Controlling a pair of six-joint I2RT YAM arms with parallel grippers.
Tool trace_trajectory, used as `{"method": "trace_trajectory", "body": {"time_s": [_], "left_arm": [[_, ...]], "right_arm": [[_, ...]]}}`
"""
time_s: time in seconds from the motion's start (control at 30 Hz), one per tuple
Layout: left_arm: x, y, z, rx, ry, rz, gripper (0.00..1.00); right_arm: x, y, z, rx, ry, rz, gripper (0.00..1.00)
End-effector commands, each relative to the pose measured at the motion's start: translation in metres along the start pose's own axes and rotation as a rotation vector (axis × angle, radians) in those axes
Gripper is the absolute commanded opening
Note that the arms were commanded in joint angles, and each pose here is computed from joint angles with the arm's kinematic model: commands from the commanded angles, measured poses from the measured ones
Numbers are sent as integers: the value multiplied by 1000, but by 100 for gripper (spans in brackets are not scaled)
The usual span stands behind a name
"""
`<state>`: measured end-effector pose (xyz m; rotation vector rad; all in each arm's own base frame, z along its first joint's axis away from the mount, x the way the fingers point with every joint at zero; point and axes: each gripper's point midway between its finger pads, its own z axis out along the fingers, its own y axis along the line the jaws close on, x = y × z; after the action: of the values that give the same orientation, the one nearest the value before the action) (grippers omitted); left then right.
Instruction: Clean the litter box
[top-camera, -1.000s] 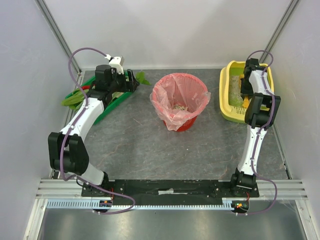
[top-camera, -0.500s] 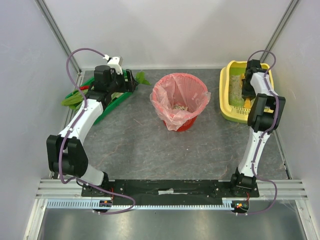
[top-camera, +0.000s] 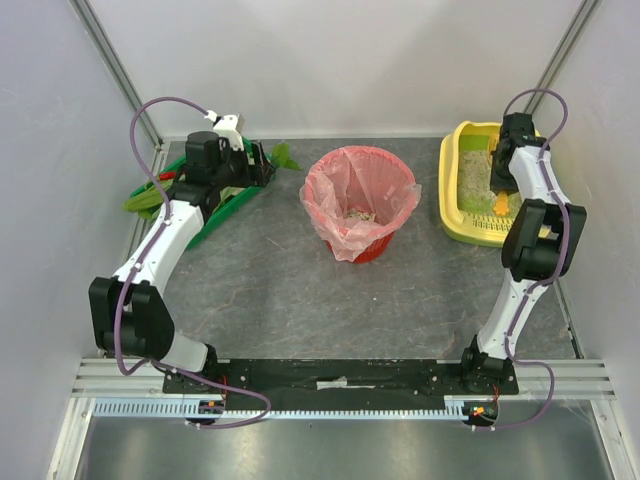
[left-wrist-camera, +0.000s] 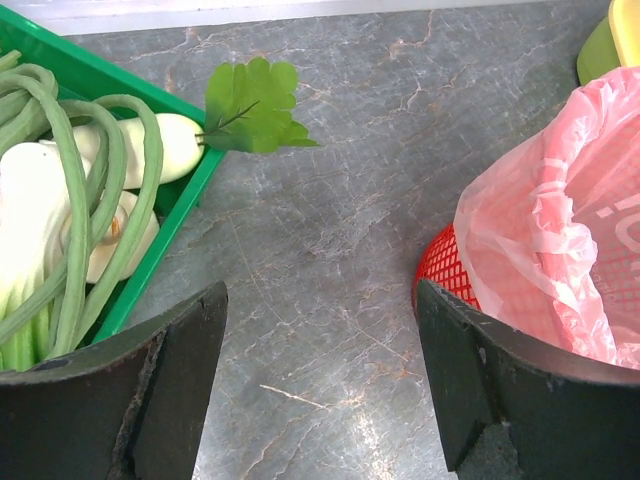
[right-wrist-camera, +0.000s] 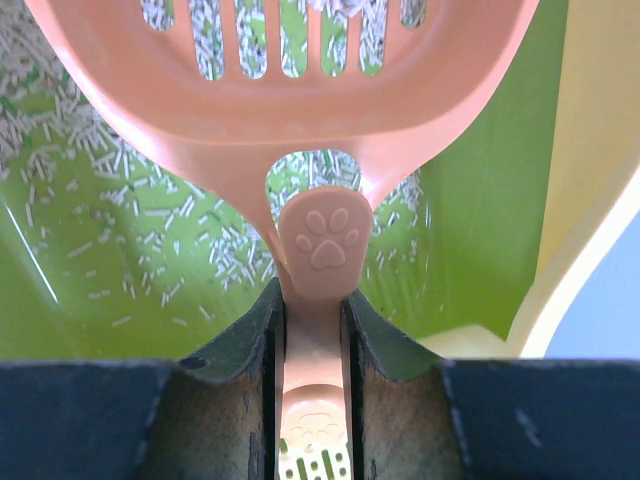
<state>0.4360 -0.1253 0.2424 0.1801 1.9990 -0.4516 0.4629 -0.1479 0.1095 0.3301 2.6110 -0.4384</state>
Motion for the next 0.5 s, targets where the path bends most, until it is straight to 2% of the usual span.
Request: {"method": "trace_trajectory", "body": {"time_s": [0.0,0.17,0.47], "left_arm": [[-14,-12,-15,38,-31,48,82],[-2,-9,-15,37,-13,75,82],[0,-9,-11,42,-35,52,82]], "right_arm": [[-8,-2,-38,12,-84,17,0],[-7,3,-64,-6,-132,58,0],[1,15,-70,-59,-134,32,0]]}}
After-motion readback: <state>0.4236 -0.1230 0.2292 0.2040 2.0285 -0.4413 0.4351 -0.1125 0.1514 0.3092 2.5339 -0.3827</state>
